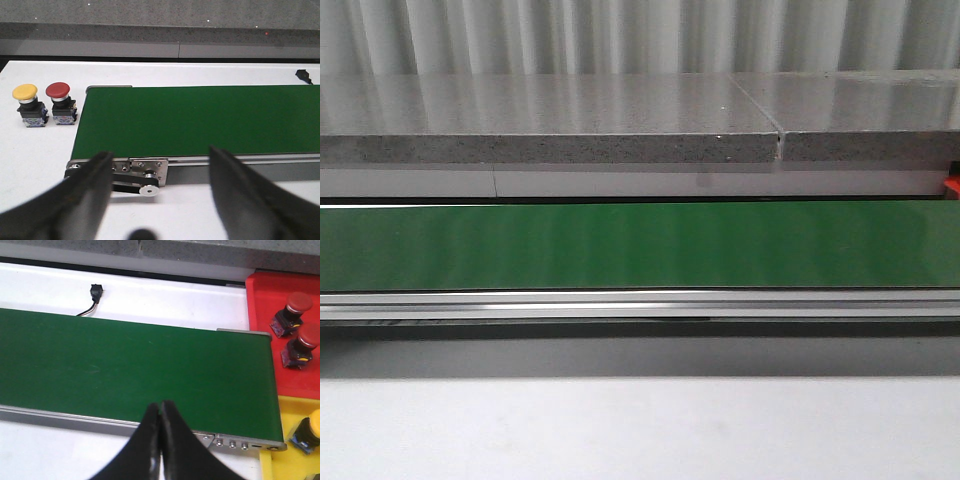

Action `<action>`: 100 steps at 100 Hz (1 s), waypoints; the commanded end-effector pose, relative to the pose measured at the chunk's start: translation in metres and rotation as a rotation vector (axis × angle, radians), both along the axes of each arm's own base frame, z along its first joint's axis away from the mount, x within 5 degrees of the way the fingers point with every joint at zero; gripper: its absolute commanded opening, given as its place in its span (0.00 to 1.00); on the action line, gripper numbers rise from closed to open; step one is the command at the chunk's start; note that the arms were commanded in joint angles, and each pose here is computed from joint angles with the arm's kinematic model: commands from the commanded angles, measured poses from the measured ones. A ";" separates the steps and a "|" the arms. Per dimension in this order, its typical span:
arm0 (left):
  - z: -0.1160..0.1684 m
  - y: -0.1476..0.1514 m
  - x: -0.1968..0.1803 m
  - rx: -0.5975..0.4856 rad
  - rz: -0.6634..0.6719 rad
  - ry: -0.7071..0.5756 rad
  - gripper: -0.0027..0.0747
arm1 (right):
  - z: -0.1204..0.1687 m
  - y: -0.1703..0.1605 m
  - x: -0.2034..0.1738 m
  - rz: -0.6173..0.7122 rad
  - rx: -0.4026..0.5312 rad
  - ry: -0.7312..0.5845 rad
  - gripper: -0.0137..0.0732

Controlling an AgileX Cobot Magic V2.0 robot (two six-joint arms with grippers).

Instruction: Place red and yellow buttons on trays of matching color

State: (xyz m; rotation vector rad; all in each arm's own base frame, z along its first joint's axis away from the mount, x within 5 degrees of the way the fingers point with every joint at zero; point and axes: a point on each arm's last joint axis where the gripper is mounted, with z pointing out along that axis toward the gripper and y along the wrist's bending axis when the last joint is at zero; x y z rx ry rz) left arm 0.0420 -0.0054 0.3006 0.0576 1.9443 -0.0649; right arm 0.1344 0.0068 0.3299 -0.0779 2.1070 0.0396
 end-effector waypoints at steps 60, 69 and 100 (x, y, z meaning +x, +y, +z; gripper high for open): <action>0.039 0.012 0.081 -0.128 0.230 0.051 0.86 | 0.013 0.000 0.002 0.001 -0.001 -0.088 0.05; 0.044 0.013 0.107 -0.107 0.251 0.085 0.86 | 0.013 0.000 0.002 0.001 -0.001 -0.088 0.05; 0.043 0.040 0.195 -0.164 0.414 0.214 0.86 | 0.013 0.000 0.002 0.001 -0.001 -0.088 0.05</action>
